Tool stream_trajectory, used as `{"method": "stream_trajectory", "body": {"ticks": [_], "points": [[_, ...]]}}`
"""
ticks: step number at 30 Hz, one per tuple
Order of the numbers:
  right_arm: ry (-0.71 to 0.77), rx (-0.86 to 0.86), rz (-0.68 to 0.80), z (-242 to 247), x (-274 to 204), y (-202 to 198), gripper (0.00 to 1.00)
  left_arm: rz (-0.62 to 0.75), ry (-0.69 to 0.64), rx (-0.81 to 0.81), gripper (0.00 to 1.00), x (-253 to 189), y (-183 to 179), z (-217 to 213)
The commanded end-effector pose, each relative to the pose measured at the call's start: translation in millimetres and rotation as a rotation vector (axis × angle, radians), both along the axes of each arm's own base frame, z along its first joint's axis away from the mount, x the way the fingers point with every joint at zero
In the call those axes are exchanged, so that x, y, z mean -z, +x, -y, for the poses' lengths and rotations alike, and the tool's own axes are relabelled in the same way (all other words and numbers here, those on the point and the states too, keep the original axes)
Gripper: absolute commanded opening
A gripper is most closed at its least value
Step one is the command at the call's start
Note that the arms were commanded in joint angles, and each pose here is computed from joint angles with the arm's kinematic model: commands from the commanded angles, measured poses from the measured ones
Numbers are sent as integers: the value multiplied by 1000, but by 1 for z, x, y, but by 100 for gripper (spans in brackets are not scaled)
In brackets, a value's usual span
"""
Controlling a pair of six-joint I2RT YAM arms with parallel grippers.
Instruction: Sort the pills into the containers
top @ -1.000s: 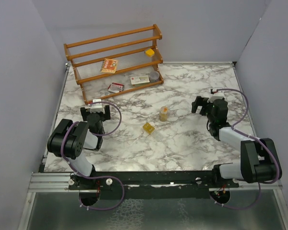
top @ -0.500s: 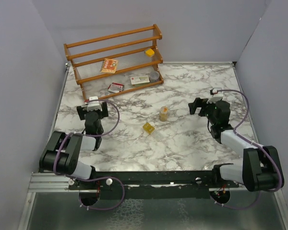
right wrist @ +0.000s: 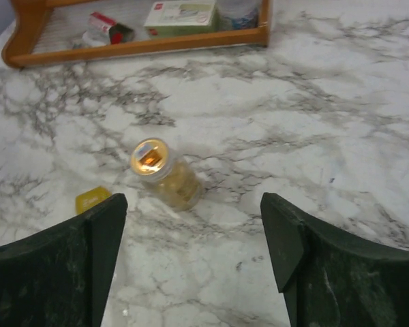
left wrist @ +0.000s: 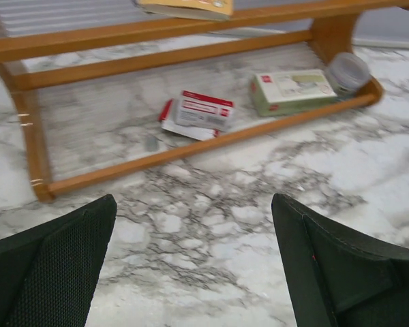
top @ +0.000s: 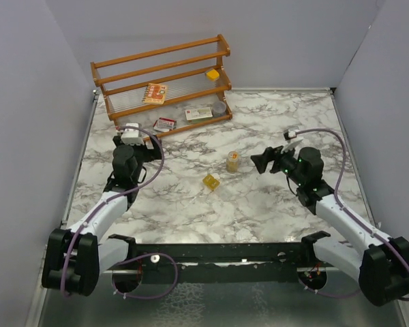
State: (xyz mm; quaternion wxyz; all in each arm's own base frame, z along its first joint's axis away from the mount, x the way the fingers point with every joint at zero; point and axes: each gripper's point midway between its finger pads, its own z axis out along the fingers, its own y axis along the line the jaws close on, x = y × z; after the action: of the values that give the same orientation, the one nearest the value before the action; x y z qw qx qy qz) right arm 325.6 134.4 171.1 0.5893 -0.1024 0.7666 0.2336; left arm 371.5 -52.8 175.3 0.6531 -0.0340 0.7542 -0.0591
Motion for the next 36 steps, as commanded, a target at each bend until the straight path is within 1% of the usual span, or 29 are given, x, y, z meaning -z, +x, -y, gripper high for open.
{"method": "stream_trajectory", "body": {"ticks": [1, 6, 8, 9, 11, 13, 18, 19, 28, 36], "points": [[-115, -52, -82, -38, 10, -30, 72, -64, -117, 325, 99, 1, -25, 62], [-137, -126, -146, -67, 26, -56, 45, -66, -130, 360, 99, 7, -43, 75], [-149, -139, -178, -71, 35, -62, 39, -88, -142, 398, 99, 17, -55, 86], [-161, -147, -192, -74, 39, -66, 38, -102, -146, 421, 99, 23, -62, 93], [-195, -160, -220, -80, 50, -72, 38, -129, -142, 482, 99, 32, -75, 112], [-241, -168, -239, -88, 60, -79, 40, -154, -136, 529, 99, 40, -85, 125], [-341, -189, -263, -112, 82, -93, 59, -224, -160, 571, 99, 56, -93, 140], [-352, -190, -268, -115, 85, -94, 60, -231, -160, 576, 99, 57, -93, 141], [-409, -188, -296, -131, 106, -91, 63, -240, -153, 632, 99, 55, -93, 151], [-449, -192, -311, -140, 118, -86, 63, -258, -157, 636, 99, 61, -94, 153]]}}
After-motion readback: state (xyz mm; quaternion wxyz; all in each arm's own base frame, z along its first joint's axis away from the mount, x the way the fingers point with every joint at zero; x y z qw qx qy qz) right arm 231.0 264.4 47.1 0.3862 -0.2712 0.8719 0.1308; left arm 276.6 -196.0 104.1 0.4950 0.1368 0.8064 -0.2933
